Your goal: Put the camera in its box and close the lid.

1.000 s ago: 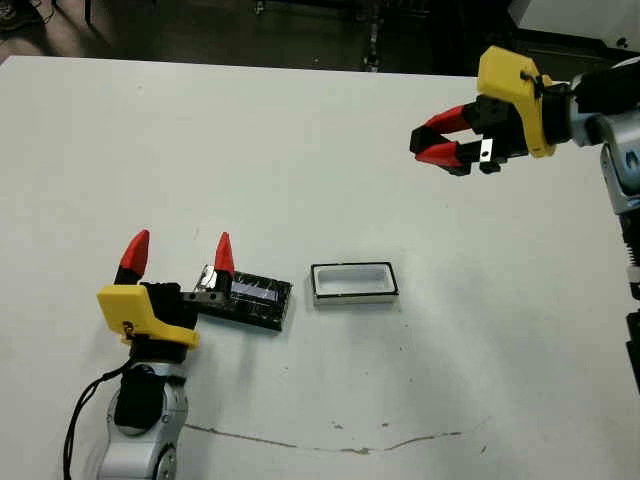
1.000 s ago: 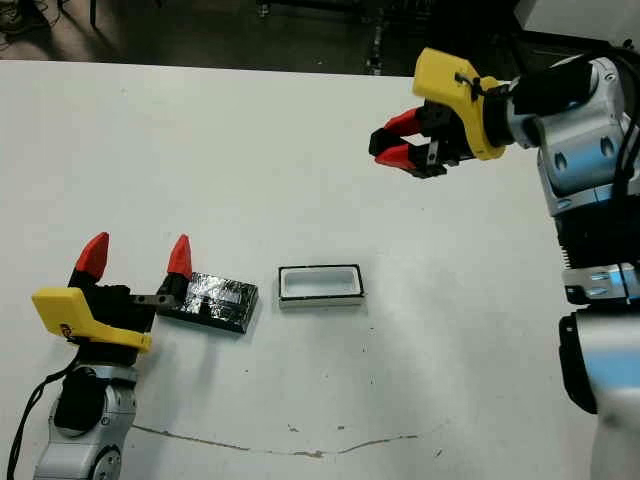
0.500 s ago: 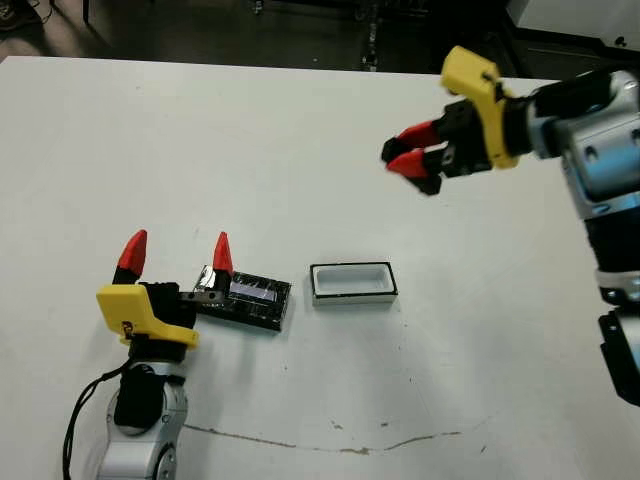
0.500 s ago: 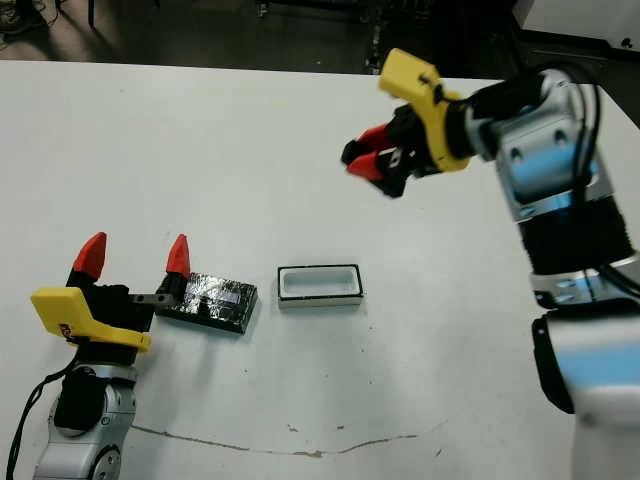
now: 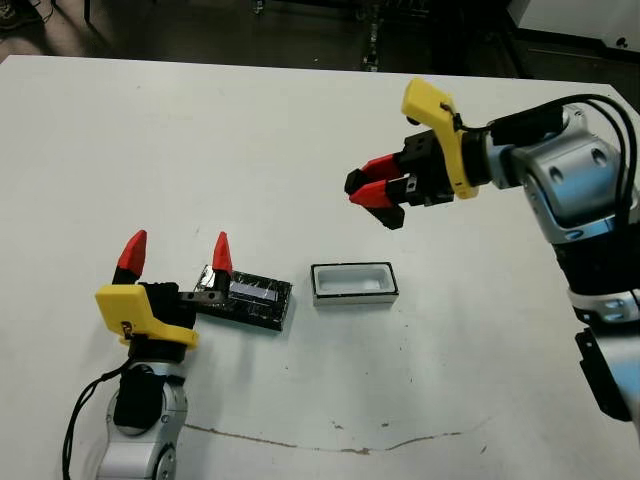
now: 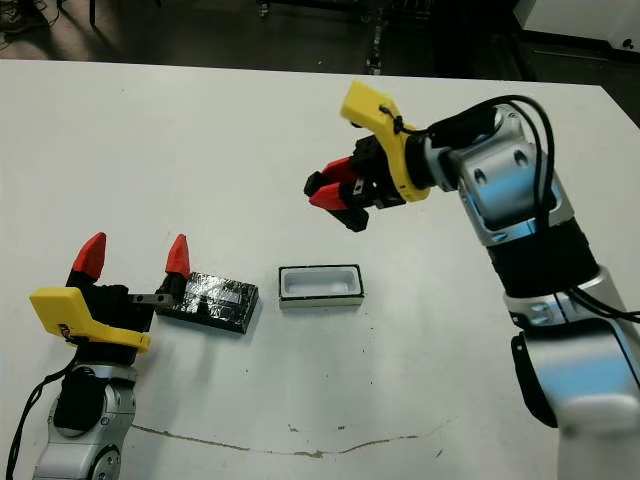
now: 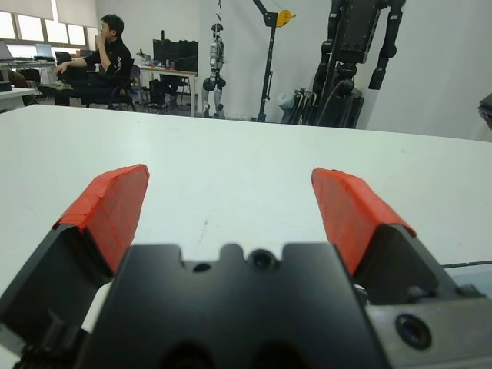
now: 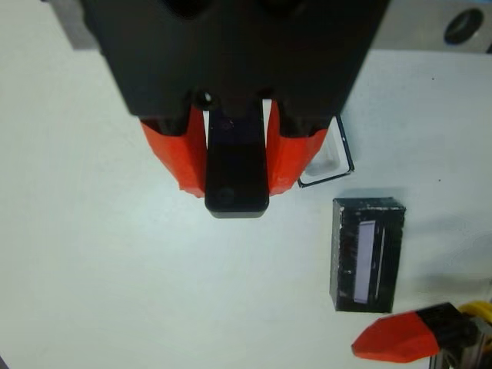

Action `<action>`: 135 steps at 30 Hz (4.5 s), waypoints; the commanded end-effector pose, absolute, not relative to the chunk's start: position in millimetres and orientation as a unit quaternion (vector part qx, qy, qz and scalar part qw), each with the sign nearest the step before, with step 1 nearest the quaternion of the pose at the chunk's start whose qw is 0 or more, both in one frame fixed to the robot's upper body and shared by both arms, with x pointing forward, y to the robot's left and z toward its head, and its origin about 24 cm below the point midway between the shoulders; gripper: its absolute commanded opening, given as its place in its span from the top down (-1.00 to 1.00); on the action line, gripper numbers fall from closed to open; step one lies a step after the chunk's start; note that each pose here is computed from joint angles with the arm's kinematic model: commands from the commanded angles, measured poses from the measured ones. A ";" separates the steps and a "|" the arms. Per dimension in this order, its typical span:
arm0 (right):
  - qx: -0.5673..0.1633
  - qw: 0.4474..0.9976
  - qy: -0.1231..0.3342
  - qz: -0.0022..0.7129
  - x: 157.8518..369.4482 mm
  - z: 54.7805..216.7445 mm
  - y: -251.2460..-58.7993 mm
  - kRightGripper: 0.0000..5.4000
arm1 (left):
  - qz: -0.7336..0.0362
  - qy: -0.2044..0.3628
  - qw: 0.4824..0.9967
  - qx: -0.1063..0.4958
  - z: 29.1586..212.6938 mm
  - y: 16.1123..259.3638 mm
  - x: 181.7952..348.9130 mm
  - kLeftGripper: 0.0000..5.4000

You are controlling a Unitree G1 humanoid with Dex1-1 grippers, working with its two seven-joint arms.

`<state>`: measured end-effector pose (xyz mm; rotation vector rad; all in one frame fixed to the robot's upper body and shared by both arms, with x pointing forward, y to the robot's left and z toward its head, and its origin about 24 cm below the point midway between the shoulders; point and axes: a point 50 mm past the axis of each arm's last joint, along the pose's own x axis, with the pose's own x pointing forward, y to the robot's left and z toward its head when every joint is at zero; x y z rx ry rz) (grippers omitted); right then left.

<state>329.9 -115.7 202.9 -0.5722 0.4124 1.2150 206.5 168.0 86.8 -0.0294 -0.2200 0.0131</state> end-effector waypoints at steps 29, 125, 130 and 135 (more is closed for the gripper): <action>-0.289 0.710 0.215 0.605 313.7 183.1 -105.7 0.39 | 0.009 -0.101 0.995 -0.010 82.8 168.4 205.4 -1.00; -0.372 0.610 0.277 0.643 329.6 129.8 -92.8 0.39 | 0.011 -0.098 0.995 -0.012 83.4 162.9 202.2 -1.00; -0.367 0.624 0.272 0.634 328.6 133.0 -94.5 0.39 | 0.009 -0.099 0.995 -0.012 83.0 162.8 202.3 -1.00; -0.379 0.626 0.264 0.628 328.9 136.1 -96.2 0.39 | 0.008 -0.098 0.995 -0.012 82.7 163.0 202.1 -1.00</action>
